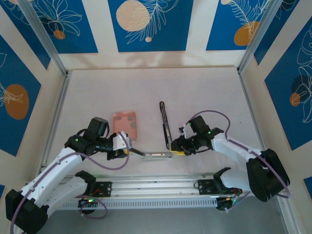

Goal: Load the staples into the stapler

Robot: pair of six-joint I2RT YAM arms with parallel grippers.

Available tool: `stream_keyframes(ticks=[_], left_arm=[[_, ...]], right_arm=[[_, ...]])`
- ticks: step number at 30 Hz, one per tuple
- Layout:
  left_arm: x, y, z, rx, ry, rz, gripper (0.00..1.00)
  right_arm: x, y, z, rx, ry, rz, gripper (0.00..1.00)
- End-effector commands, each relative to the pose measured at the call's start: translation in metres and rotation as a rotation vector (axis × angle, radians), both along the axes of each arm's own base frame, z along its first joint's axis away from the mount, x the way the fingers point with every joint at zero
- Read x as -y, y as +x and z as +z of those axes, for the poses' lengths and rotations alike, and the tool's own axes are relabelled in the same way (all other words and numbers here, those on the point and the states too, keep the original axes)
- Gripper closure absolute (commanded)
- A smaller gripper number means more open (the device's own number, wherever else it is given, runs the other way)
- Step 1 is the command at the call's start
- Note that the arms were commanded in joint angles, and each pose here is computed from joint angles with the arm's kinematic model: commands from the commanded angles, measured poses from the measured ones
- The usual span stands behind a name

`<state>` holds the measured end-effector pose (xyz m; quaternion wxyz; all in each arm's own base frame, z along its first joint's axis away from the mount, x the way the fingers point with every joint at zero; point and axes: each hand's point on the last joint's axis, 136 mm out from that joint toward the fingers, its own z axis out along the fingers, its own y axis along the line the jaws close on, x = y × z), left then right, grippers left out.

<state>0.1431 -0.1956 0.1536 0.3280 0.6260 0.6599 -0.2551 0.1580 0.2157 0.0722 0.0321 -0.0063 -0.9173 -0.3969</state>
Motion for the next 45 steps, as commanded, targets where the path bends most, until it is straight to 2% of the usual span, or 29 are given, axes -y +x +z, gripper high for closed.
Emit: stream_keyframes(ticks=[1,14,32,36,45], left_arm=[[0.007,0.001,0.023,0.067,-0.043,-0.044,0.81],[0.009,0.001,0.021,0.051,-0.048,-0.056,0.82],[0.010,0.011,0.024,0.043,-0.047,0.003,0.81],[0.022,0.018,0.032,0.019,-0.067,0.030,0.83],[0.078,0.021,0.047,0.043,-0.087,-0.040,0.85]], right_arm=[[-0.004,-0.002,-0.001,-0.042,0.024,0.007,0.62],[-0.009,-0.002,-0.027,-0.080,-0.002,-0.004,0.65],[-0.017,-0.015,-0.050,-0.116,-0.081,0.031,0.76],[-0.021,-0.017,-0.052,-0.105,-0.090,0.035,0.78],[-0.035,-0.016,-0.049,-0.066,-0.078,0.037,0.81]])
